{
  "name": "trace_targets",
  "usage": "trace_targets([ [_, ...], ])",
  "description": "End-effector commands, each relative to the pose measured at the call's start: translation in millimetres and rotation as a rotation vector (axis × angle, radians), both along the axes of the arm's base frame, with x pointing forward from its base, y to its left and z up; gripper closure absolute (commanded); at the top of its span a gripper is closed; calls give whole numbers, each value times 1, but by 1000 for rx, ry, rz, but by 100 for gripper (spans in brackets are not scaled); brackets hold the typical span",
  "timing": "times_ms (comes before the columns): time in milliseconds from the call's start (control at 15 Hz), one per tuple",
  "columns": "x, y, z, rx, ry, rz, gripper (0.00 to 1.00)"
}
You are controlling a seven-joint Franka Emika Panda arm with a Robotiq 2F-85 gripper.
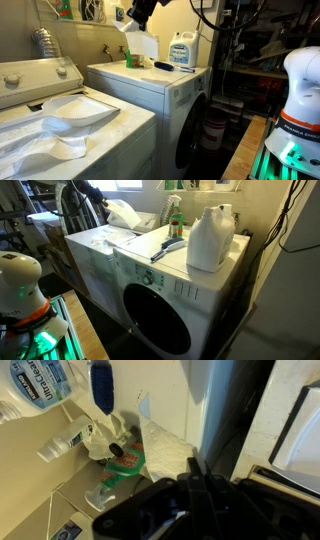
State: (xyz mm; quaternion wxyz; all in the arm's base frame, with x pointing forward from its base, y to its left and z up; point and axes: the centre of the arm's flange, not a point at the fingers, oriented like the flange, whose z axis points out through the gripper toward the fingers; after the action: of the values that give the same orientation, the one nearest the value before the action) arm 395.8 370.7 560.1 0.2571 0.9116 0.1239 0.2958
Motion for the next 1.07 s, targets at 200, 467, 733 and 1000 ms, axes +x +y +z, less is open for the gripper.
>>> trace_targets([
  [200,-16,-78,-53,-34,7,27,100],
  [467,3,-52,-42,-25,12,-5,99],
  [733,6,-57,-43,-53,3,13,100],
  [1000,25,-93,-56,-93,50,64,100],
])
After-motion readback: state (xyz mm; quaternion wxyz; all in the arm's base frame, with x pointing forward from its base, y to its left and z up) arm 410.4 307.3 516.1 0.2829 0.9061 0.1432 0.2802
